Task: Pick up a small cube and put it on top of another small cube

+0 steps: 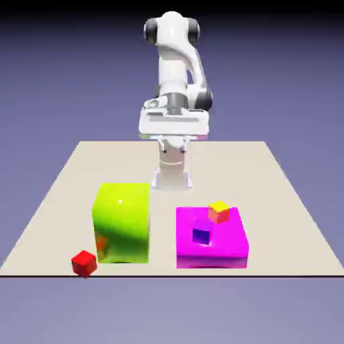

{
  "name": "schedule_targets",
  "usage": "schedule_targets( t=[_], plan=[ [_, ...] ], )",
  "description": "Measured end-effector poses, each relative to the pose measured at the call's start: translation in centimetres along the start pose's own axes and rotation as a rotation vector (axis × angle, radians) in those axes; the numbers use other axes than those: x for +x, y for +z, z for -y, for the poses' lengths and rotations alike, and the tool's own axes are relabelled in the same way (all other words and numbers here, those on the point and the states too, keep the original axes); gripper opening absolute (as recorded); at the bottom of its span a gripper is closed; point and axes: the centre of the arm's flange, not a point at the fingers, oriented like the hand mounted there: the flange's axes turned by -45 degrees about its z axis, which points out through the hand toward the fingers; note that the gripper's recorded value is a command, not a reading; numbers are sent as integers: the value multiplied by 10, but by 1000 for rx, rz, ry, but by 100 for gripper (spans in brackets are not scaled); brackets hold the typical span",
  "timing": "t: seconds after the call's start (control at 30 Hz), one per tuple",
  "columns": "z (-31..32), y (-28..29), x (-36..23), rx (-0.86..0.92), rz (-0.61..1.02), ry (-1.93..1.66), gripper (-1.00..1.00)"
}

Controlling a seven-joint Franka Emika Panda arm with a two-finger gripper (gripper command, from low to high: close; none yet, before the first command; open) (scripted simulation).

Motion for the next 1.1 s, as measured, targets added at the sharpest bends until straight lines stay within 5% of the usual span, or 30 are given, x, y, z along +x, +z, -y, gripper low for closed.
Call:
schedule_targets(
  t=[0.3, 0.6, 0.8, 1.1],
  plan=[
    [-106, 81, -1, -60, 110, 739, 0],
    [-226, 132, -47, -315, 87, 1440, 0],
    [-293, 110, -141, -467, 226, 1663, 0],
    [-305, 57, -284, -573, 544, 1921, 0]
  ],
)
